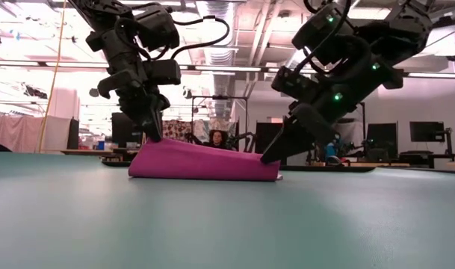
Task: Roll towel into tight, uniform cylinder
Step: Roll the pink towel
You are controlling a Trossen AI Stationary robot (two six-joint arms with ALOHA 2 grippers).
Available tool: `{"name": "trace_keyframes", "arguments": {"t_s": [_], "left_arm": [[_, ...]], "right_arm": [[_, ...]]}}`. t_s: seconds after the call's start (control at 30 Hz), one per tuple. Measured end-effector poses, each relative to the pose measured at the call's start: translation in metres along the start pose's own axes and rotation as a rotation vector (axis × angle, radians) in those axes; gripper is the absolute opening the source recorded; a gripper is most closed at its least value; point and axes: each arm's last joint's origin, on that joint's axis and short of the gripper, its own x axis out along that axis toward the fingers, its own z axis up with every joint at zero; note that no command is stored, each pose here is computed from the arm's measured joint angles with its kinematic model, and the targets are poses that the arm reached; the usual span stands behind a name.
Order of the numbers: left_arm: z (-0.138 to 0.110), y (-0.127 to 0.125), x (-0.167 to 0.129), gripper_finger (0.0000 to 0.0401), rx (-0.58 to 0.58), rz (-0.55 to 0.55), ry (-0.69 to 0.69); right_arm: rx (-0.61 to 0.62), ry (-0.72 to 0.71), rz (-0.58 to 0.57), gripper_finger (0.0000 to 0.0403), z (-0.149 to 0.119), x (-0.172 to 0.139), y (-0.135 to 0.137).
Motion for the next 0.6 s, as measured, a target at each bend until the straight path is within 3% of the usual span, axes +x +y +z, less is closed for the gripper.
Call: {"name": "trace_keyframes", "arguments": {"t_s": [0.17,0.37,0.5,0.6], "left_arm": [[0.0001,0.0001,0.0000,0.0000,0.000,0.001,-0.001],[0.0003,0.0001,0.0000,0.0000,0.000,0.001,-0.003],[0.0003,0.0001,0.0000,0.0000,0.000,0.001,-0.004],[0.0004,0.0000,0.0000,0.0000,-0.003,0.000,-0.004]], "right_arm": [[0.005,0.008,0.016,0.0225,-0.0004,0.0004,-0.0008],[0.021,0.029,0.021,0.0184,-0.0023,0.0007,-0.0015],[0.025,0.035,0.025,0.0134,-0.0024,0.0021,-0.0052],[0.024,0.033,0.019,0.0074,-0.0015,0.0025,-0.0065]]}}
